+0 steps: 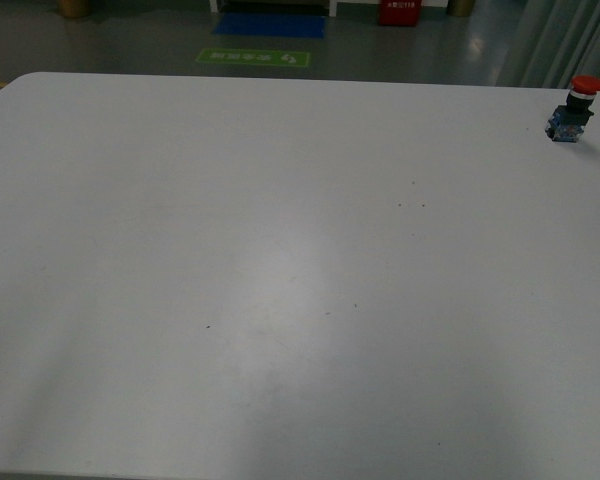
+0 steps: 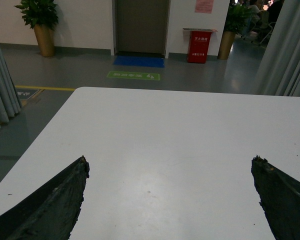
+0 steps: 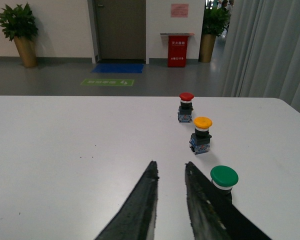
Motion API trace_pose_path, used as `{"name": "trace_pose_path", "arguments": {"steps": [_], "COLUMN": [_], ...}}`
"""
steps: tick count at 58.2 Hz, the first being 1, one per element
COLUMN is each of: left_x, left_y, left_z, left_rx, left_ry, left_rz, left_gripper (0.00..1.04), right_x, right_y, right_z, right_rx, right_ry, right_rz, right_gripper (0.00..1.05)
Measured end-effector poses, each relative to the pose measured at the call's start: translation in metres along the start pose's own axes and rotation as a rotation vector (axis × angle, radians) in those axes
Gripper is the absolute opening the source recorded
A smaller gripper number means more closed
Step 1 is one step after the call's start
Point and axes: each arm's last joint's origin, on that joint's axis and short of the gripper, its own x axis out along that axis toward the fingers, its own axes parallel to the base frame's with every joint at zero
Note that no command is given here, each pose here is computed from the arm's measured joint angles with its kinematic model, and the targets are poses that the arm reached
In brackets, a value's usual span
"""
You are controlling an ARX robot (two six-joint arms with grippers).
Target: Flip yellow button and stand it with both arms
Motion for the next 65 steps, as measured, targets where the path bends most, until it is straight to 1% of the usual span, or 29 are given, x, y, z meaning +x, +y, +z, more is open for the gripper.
{"name": "trace_pose_path", "arguments": {"steps": [7,13,17,18,21,65], "left_x": [0.0,0.0,0.0,0.0,0.0,0.0], "left_y": [0.0,0.0,0.0,0.0,0.0,0.0], "left_z": [0.0,0.0,0.0,0.0,0.0,0.0], "left_rx": [0.0,0.0,0.0,0.0,0.0,0.0], "left_ry": [0.0,0.0,0.0,0.0,0.0,0.0], "left_rz": [0.0,0.0,0.0,0.0,0.0,0.0], "left_gripper": [0.98,0.98,0.98,0.98,0.98,0.98], "right_x": [0.0,0.0,0.0,0.0,0.0,0.0], "right_y": [0.0,0.0,0.0,0.0,0.0,0.0], "right_z": [0.0,0.0,0.0,0.0,0.0,0.0], "right_rx": [0.0,0.0,0.0,0.001,0.0,0.0], "right_ry": [0.0,0.0,0.0,0.0,0.0,0.0], "right_rz": [0.0,0.0,0.0,0.0,0.0,0.0], "right_gripper": [0.68,0.84,0.99,0.99,0.97,0.97]}}
